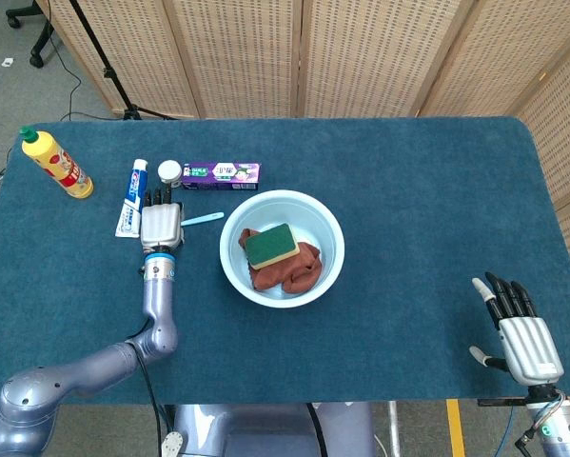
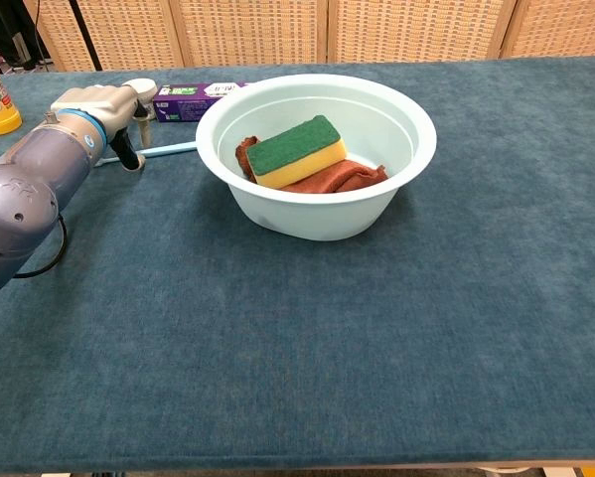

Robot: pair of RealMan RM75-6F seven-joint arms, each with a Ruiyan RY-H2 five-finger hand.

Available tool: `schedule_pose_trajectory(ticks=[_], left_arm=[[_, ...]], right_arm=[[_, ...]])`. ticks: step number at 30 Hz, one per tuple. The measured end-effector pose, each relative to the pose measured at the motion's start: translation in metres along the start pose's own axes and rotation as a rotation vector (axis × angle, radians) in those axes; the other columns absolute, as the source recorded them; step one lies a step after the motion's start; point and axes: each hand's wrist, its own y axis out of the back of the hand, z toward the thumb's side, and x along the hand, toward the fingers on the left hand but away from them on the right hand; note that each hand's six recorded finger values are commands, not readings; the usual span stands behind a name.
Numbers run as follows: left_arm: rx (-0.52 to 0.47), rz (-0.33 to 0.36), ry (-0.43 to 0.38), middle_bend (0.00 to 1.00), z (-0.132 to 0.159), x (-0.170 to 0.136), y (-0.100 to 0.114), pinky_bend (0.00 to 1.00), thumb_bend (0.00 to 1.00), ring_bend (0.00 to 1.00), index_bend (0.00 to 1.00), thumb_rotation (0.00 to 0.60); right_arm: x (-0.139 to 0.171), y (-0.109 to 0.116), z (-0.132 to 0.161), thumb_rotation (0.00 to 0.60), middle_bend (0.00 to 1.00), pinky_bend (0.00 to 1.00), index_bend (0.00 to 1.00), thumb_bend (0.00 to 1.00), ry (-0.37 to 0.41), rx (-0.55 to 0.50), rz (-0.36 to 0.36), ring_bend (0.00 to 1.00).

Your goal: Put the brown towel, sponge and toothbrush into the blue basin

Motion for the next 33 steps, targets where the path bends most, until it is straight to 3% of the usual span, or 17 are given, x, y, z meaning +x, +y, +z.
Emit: schedule_pose_trajectory(ticks=[7,12,20,33], left_arm=[[0.03,0.0,0.003,0.0,-0.004,0.0,-0.005,0.0,0.41,0.0,0.51,0.6],[0.048,0.002,-0.002,0.0,-0.003,-0.001,-0.008,0.01,0.44,0.0,0.59,0.6],[0.051,0.025,-0.013,0.0,0.0,-0.001,-0.007,0.02,0.56,0.0,0.65,0.6],[0.023,0.081,-0.044,0.0,0.006,-0.004,0.007,0.02,0.56,0.0,0.66,0.6]], right_arm=[[0.0,0.002,0.001,0.6,0.0,0.0,0.01,0.1,0.004,-0.003,-0.009,0.0],[0.001,0.002,0.001,0.6,0.0,0.0,0.01,0.1,0.006,-0.006,-0.014,0.0],[0.001,0.003,0.001,0.6,0.0,0.0,0.01,0.1,0.011,-0.011,-0.02,0.0],[0.001,0.003,0.002,0.6,0.0,0.0,0.01,0.1,0.014,-0.011,-0.018,0.0]])
